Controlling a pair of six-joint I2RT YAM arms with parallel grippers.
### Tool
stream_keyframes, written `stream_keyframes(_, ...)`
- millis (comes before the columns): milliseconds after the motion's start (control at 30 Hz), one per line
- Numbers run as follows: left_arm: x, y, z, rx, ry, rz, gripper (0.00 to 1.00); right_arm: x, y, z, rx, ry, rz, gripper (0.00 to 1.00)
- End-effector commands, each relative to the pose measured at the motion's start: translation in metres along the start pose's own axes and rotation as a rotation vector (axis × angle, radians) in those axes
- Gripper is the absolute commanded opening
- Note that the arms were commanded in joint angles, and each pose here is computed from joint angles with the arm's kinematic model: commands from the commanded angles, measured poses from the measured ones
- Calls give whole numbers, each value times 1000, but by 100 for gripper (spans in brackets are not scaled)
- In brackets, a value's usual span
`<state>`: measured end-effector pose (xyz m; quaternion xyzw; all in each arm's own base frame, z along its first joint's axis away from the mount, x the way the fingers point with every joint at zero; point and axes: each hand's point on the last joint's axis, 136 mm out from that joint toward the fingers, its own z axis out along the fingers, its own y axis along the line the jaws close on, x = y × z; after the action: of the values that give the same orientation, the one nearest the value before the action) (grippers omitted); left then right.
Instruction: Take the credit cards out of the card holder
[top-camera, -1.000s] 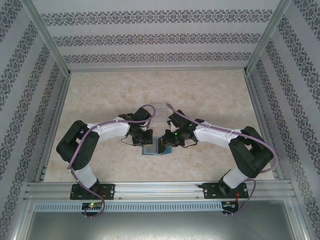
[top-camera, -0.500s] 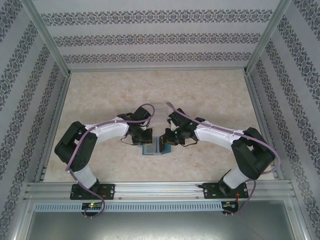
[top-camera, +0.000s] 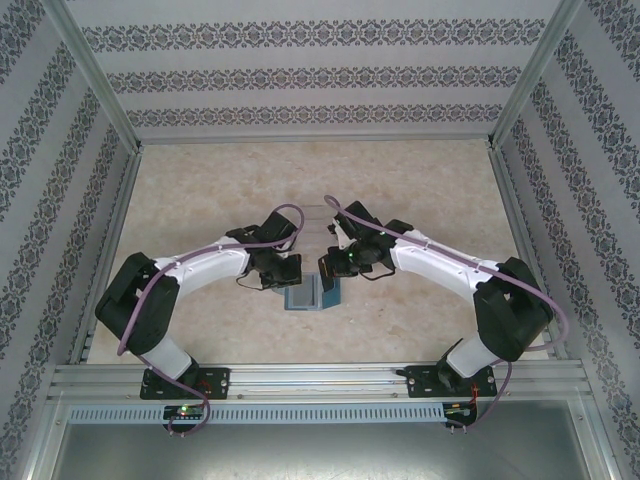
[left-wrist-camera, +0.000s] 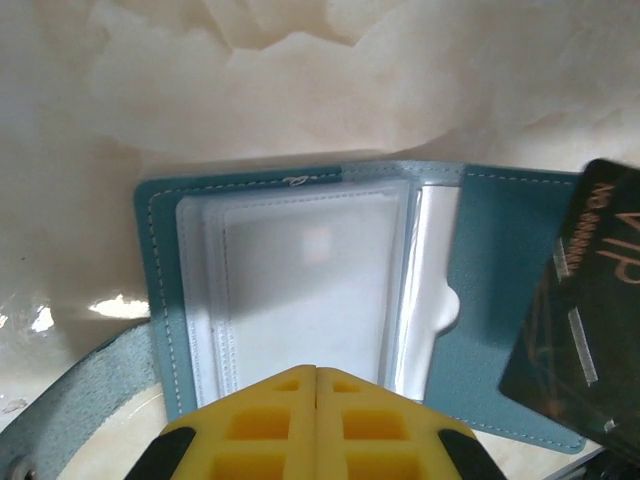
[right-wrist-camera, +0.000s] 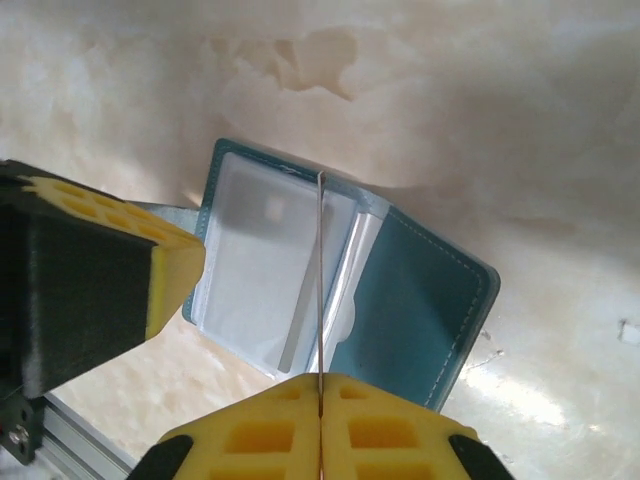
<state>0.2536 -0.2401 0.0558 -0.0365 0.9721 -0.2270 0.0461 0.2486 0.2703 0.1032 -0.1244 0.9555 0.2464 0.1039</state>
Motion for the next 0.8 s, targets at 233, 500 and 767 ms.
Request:
stream_keyframes(233,7,21,-9,13,-11,-76,4,-34,1,-7,58,33,-490,4)
stream_keyframes(500,6,30,-15,19,-25,-103,4,-65,0,-8,65,109,-816,2)
stream_keyframes(767,5,38,-17,21,-24,-122,4,-99,4,-13,30,126,-1027,2)
